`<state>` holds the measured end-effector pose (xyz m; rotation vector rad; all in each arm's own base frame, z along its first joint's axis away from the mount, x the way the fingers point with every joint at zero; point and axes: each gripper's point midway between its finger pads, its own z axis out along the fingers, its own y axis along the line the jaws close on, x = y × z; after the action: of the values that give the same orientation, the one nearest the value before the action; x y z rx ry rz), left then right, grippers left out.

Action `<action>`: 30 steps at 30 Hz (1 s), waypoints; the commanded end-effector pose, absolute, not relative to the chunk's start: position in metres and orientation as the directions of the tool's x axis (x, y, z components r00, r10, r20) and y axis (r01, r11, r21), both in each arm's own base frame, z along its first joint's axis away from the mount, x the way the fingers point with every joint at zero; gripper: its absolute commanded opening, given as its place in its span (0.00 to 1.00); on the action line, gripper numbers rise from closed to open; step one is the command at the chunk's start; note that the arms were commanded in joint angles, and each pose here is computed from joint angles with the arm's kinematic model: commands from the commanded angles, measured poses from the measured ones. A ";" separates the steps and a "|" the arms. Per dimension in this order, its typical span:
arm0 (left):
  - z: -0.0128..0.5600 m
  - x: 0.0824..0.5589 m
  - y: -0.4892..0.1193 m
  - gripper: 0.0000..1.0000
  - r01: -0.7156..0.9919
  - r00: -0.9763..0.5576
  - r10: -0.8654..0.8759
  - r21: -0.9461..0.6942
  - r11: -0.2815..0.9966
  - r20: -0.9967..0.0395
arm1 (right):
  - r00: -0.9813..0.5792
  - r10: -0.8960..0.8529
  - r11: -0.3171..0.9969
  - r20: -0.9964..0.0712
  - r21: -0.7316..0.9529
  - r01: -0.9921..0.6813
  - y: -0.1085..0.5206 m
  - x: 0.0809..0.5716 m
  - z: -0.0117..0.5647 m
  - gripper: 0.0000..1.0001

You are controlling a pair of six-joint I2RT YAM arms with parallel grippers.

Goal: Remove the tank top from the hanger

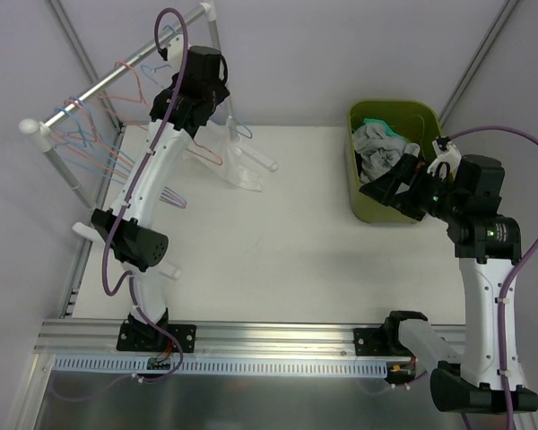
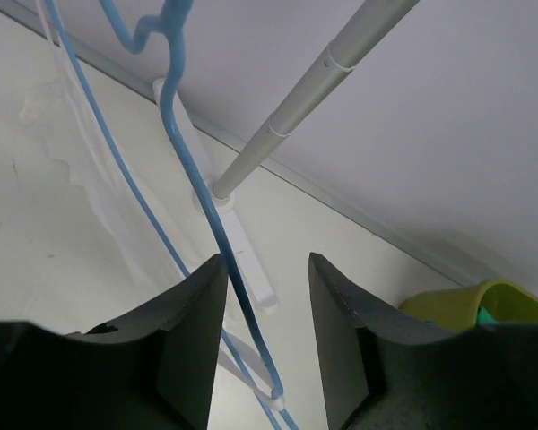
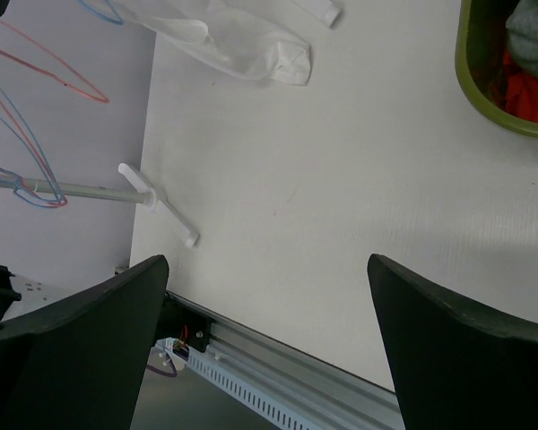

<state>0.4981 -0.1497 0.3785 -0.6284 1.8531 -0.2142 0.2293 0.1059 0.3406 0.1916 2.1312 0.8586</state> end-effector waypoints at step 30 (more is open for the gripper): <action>0.481 0.371 -0.210 0.00 -0.006 -0.238 -0.645 -0.663 0.749 -0.726 | -0.677 0.329 0.725 -0.659 0.636 -0.266 0.129 0.247 0.365 0.99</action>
<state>0.4065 -0.1876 0.4685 -0.5501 1.7174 -0.4515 0.2471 0.1233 0.3433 0.1310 2.1829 0.9148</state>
